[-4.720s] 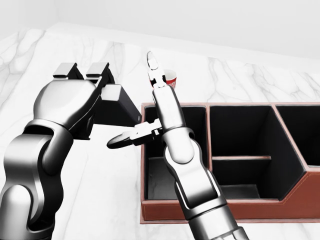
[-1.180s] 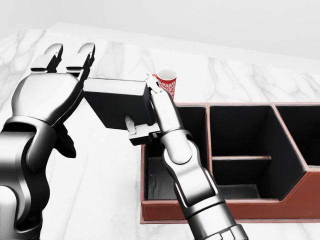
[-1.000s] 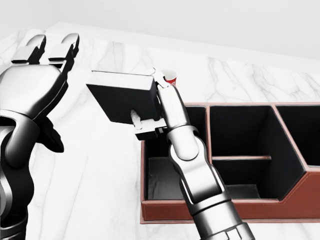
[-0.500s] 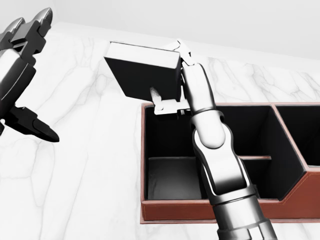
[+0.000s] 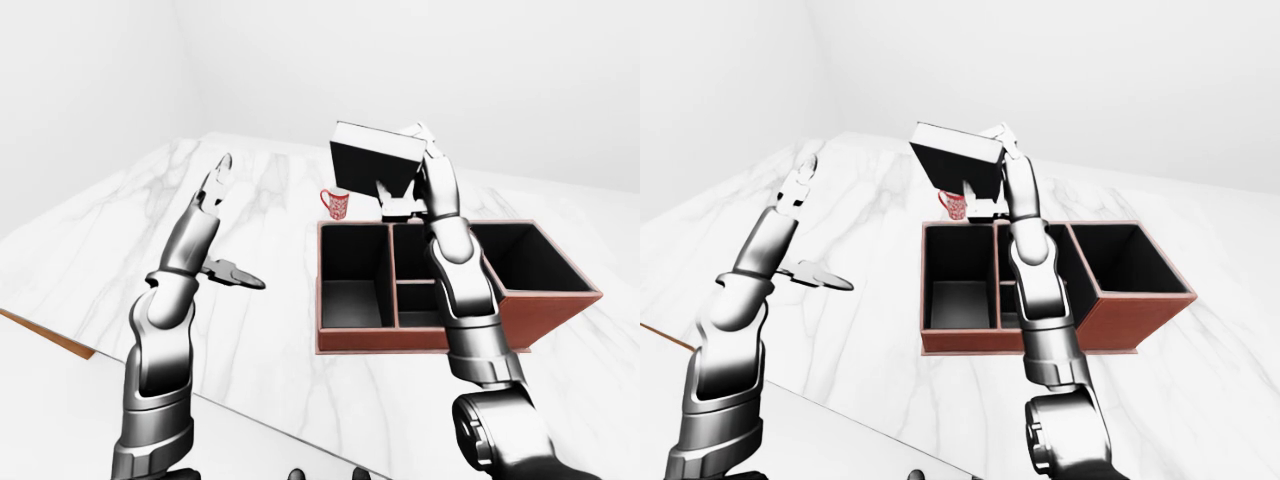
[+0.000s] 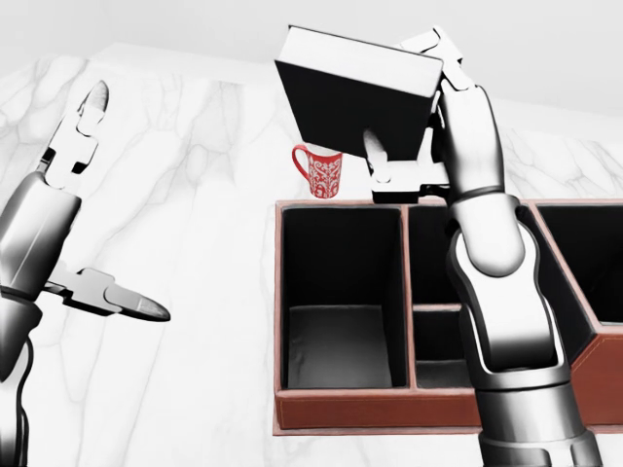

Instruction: Pick up the book and place it in the right compartment of the caddy.

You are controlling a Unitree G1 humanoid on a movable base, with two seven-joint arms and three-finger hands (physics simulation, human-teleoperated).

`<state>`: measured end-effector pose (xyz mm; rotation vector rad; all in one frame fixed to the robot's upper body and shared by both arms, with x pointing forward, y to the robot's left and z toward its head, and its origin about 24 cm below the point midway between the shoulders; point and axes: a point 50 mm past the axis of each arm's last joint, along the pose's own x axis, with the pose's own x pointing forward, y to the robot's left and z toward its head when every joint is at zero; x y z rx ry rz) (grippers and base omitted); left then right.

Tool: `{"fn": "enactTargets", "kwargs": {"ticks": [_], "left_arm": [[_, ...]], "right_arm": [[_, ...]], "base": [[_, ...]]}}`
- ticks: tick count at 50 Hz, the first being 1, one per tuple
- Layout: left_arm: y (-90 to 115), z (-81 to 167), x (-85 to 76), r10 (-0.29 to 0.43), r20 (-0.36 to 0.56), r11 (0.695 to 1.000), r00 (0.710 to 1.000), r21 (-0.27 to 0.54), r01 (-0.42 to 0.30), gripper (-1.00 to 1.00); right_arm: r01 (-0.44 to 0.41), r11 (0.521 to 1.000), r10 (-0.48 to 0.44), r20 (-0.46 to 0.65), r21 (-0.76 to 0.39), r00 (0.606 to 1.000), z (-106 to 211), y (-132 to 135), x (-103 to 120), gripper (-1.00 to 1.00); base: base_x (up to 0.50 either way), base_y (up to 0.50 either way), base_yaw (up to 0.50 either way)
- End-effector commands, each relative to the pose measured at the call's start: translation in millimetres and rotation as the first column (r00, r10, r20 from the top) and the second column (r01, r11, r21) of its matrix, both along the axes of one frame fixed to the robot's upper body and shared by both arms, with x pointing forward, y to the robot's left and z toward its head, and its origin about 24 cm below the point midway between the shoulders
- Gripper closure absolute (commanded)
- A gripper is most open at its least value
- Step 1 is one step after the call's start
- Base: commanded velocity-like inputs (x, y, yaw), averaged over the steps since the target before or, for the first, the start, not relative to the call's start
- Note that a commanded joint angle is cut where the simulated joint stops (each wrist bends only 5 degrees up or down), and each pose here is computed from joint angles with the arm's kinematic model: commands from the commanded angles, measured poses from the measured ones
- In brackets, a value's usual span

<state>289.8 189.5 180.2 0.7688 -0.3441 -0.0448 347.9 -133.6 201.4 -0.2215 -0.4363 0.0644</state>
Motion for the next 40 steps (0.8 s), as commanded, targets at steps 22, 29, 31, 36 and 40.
{"fn": "enactTargets", "kwargs": {"ticks": [22,29,31,36,40], "left_arm": [[21.5,-47.2,-12.0,0.015,-0.105,0.938,0.994,-0.344,-0.051,-1.00],[22.5,-66.4,-11.0,0.025,-0.170,0.916,0.985,-0.391,-0.091,-1.00],[22.3,-66.0,-11.8,0.024,-0.167,0.915,0.986,-0.394,-0.090,-1.00],[23.0,-68.1,-12.3,0.026,-0.174,0.911,0.984,-0.400,-0.094,-1.00],[21.1,-71.5,-13.3,0.024,-0.184,0.910,0.983,-0.404,-0.098,-1.00]], "right_arm": [[0.141,0.983,-0.163,0.213,0.114,0.963,44.0,-72.9,-36.4,1.00],[0.156,0.980,-0.183,0.236,0.125,0.954,47.5,-83.0,-44.6,1.00],[0.160,0.979,-0.188,0.242,0.130,0.952,48.7,-85.8,-46.7,1.00],[0.177,0.974,-0.209,0.259,0.141,0.943,51.2,-95.5,-53.9,1.00],[0.196,0.970,-0.226,0.245,0.141,0.943,47.8,-102.9,-55.8,1.00]], "base": [[0.00,0.00,0.00],[0.00,0.00,0.00],[0.00,0.00,0.00],[0.00,0.00,0.00],[0.00,0.00,0.00]]}}
